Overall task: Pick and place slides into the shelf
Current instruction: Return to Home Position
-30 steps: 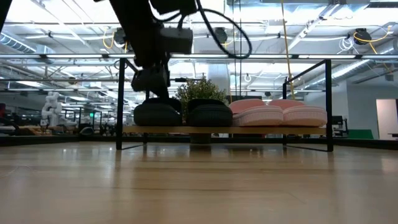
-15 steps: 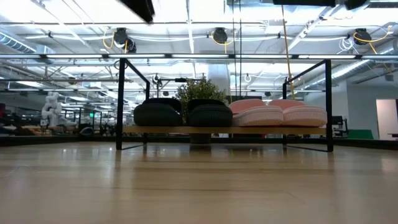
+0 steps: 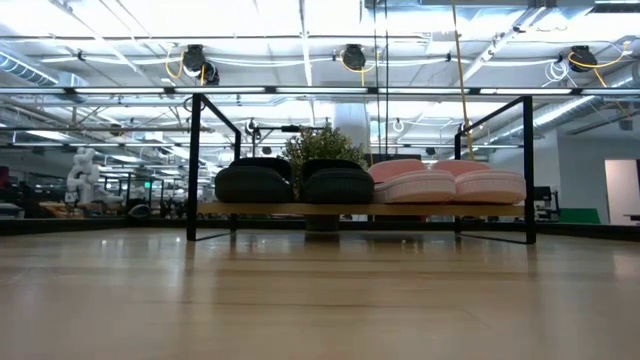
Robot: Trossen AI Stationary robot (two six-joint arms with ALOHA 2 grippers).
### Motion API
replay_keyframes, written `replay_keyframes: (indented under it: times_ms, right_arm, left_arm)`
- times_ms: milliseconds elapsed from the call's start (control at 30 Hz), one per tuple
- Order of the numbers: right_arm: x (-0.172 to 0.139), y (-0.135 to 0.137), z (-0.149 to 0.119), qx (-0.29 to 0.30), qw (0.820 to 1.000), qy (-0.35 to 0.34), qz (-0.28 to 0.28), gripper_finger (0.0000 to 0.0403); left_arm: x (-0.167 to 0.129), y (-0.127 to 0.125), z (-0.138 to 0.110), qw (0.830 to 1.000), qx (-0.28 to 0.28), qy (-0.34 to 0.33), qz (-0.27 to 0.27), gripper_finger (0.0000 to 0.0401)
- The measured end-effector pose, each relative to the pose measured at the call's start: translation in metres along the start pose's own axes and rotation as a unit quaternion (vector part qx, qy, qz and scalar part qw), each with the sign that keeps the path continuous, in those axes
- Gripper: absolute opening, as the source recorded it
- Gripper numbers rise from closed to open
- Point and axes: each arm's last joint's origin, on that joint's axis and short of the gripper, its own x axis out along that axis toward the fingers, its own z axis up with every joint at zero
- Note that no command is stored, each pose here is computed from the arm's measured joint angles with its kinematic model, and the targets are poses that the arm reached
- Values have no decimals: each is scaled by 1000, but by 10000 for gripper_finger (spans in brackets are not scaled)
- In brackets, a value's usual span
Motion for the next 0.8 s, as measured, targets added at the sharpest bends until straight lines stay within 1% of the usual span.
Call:
replay_keyframes:
  times_ms: [133,267,300,367,433,467,567,667,733,800]
  right_arm:
    - [-23,-25,-11,58,997,-28,46,226]
    - [-29,-51,-22,94,993,-37,66,226]
    - [-29,-57,-25,121,989,-37,71,226]
    - [-28,-67,-32,155,984,-37,76,226]
    - [-24,-78,-39,172,979,-52,97,226]
    - [-22,-83,-42,181,974,-70,118,226]
    - [-19,-97,-53,194,954,-137,186,226]
    - [-17,-117,-64,218,935,-183,212,226]
    - [-17,-128,-74,234,923,-208,225,226]
    - [-17,-135,-84,240,909,-233,247,226]
  left_arm:
    - [-1,-1,-45,997,-52,-62,10,253]
    - [14,1,-82,992,-95,-75,19,253]
    - [18,3,-88,992,-103,-76,23,253]
    - [29,5,-99,990,-114,-80,35,253]
    - [38,10,-109,987,-124,-94,48,253]
    - [41,14,-112,985,-127,-102,53,253]
    - [46,28,-119,979,-138,-138,58,253]
    - [45,45,-123,970,-158,-180,48,253]
    - [43,54,-125,966,-168,-195,37,253]
    - [40,61,-126,961,-176,-212,23,253]
